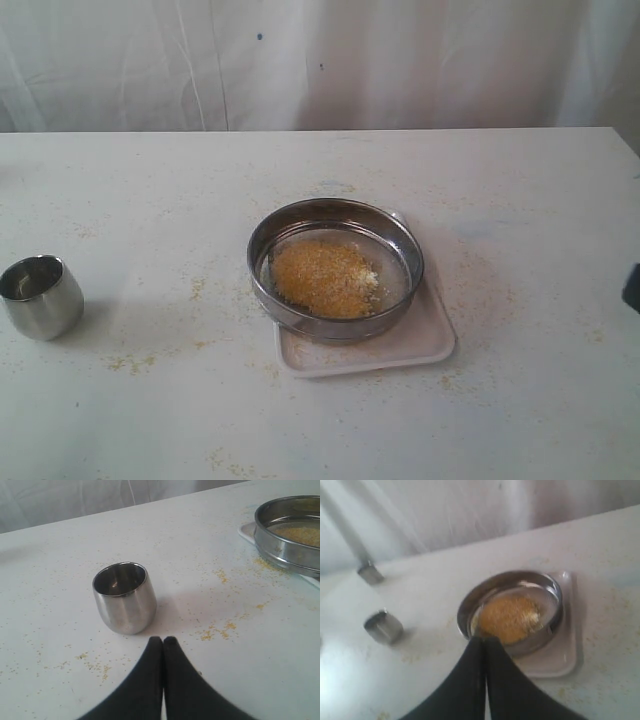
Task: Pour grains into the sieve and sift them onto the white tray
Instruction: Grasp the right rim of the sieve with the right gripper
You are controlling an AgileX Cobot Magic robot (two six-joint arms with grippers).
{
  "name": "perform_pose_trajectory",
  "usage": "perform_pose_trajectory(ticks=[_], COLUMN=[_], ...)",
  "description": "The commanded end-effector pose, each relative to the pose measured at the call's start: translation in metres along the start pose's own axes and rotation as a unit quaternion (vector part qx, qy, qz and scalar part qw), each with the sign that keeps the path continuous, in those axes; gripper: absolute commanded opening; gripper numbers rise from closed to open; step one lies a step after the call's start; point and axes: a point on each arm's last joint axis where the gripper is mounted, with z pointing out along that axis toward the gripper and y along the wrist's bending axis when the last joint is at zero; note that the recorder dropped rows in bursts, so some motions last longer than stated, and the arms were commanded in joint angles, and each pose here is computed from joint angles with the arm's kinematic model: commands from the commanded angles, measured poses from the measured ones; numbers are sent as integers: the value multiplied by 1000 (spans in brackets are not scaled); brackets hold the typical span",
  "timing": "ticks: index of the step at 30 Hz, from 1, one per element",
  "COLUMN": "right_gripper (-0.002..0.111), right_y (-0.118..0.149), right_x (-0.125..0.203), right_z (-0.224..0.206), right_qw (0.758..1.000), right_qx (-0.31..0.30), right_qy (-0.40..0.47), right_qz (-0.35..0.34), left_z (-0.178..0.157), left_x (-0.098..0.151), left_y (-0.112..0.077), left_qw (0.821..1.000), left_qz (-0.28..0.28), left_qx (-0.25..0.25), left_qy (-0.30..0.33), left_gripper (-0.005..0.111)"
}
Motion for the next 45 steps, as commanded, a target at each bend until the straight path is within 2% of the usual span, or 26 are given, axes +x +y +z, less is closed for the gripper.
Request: perform_pose_trajectory(ticks=[1, 4, 9, 10, 14, 18, 23, 30, 37, 45], right_gripper=[1, 13, 58, 62, 60, 59, 59, 59, 58, 46], right_y=[22, 26, 16, 15, 3, -22, -57, -79, -91, -101], right_x=[-46, -71, -83, -84, -85, -80, -66, -39, -14, 2], right_z=[33, 79, 163, 177, 239, 297, 346, 379, 399, 411], right_qw=[980, 959, 938, 936, 918, 900, 883, 856, 846, 845], right_qx=[6, 14, 31, 33, 46, 64, 77, 47, 35, 33], right_qy=[158, 223, 282, 288, 324, 373, 418, 470, 490, 489], right_qz=[-122, -172, -197, -201, -225, -217, -198, -212, -208, -216], left_z=[0, 0, 0, 0, 0, 0, 0, 0, 0, 0], left_x=[1, 1, 1, 1, 1, 1, 1, 1, 1, 1], left_y=[0, 0, 0, 0, 0, 0, 0, 0, 0, 0], left_qw=[1000, 1000, 1000, 1000, 1000, 1000, 1000, 1000, 1000, 1000], left_qz=[-3, -3, -3, -3, -3, -3, -3, -3, -3, -3], left_qx=[0, 0, 0, 0, 0, 0, 0, 0, 0, 0], left_qy=[0, 0, 0, 0, 0, 0, 0, 0, 0, 0], left_gripper=[0, 0, 0, 0, 0, 0, 0, 0, 0, 0])
